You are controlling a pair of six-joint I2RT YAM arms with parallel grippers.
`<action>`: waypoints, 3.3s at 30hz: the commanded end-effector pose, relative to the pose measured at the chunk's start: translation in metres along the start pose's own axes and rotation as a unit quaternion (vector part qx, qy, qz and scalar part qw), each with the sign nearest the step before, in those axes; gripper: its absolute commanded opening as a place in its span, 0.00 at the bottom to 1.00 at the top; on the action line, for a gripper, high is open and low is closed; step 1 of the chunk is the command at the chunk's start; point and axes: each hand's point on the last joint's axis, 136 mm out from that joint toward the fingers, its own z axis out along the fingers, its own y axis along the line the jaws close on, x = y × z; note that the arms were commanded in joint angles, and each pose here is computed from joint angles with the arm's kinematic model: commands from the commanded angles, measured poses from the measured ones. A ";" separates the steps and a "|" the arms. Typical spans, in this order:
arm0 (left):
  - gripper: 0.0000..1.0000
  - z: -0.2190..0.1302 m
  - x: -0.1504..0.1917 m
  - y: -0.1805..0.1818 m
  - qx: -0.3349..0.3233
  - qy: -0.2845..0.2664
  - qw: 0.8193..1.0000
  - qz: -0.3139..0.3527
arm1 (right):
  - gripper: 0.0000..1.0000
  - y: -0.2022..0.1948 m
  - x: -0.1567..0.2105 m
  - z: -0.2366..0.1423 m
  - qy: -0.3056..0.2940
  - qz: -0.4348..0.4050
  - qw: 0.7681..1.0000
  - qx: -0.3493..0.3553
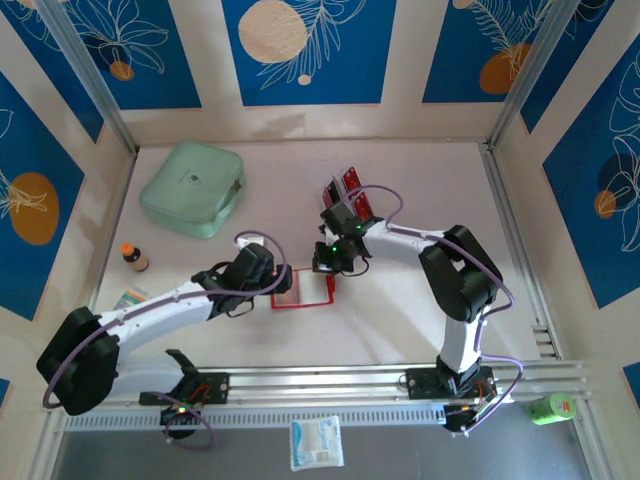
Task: Put the credit cards into the card holder
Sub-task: Flip over the card slot on the card holder.
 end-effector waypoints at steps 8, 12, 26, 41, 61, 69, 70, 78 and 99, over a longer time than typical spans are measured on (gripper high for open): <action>1.00 0.013 0.015 -0.027 0.026 0.020 0.999 -0.008 | 0.00 -0.008 0.008 0.007 0.024 -0.011 1.000 -0.005; 1.00 0.020 0.024 -0.025 0.024 0.028 0.999 -0.007 | 0.00 -0.011 0.012 0.010 0.032 -0.012 0.999 -0.001; 1.00 0.033 0.036 -0.025 0.026 0.043 0.999 0.015 | 0.00 -0.004 0.035 0.025 0.055 -0.021 0.998 0.003; 1.00 0.043 0.049 -0.024 0.037 0.051 0.998 0.027 | 0.00 0.004 0.034 0.026 0.053 -0.010 0.998 -0.013; 0.89 0.053 0.069 -0.009 0.017 0.070 0.997 0.036 | 0.11 0.004 0.016 -0.008 0.009 0.021 0.999 -0.045; 0.89 0.054 0.069 -0.008 0.016 0.069 0.997 0.036 | 0.26 0.002 0.020 -0.001 0.020 0.034 0.998 -0.053; 0.89 0.053 0.069 -0.008 0.016 0.069 0.997 0.036 | 0.28 0.002 0.020 0.000 0.021 0.035 0.998 -0.055; 0.88 0.052 0.069 -0.006 0.016 0.067 0.997 0.036 | 0.31 0.010 0.022 0.005 0.033 0.038 0.996 -0.075; 1.00 -0.002 0.018 0.016 -0.022 -0.015 1.000 0.016 | 0.34 0.065 0.037 0.001 0.062 0.000 0.992 -0.106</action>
